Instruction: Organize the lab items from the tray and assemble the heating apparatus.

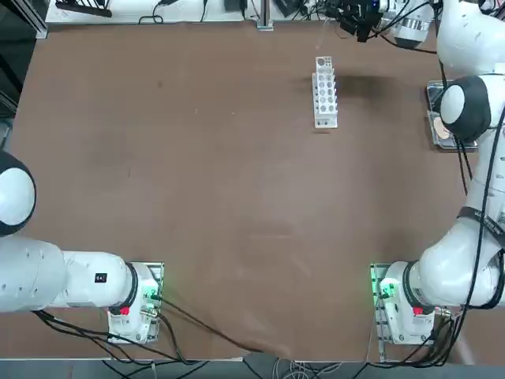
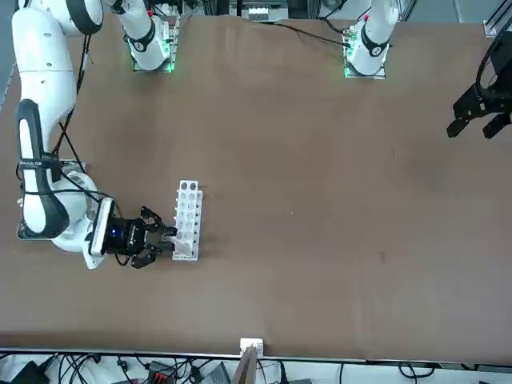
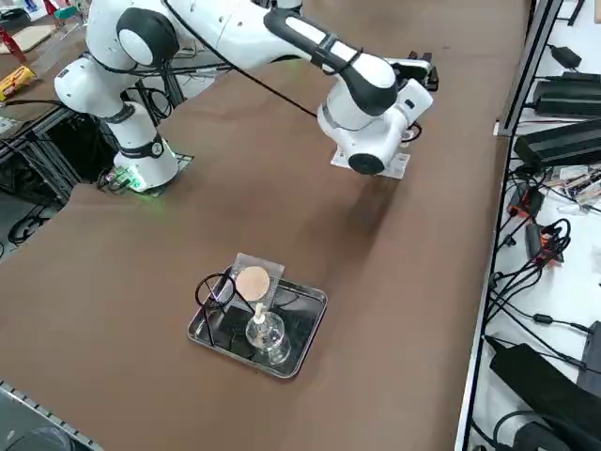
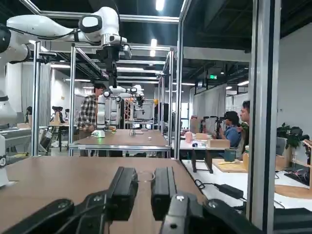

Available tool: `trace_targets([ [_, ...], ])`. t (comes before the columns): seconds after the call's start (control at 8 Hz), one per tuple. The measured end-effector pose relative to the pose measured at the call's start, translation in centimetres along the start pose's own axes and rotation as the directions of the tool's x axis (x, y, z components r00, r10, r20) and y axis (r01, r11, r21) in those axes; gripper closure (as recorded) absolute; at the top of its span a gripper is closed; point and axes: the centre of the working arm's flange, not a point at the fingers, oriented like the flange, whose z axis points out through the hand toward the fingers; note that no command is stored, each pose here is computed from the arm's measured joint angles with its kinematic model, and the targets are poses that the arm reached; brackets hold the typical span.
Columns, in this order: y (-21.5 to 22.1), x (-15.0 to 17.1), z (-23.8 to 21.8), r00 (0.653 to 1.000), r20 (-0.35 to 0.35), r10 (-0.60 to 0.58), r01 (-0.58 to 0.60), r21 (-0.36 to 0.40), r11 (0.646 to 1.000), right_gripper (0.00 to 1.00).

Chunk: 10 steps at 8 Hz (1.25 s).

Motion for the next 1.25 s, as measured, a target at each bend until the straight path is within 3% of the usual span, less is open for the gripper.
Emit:
trace_targets([
  [1.25, -0.5, -3.0, -2.9, 0.999, -0.022, 0.034, -0.033, 0.007, 0.999, 0.78],
])
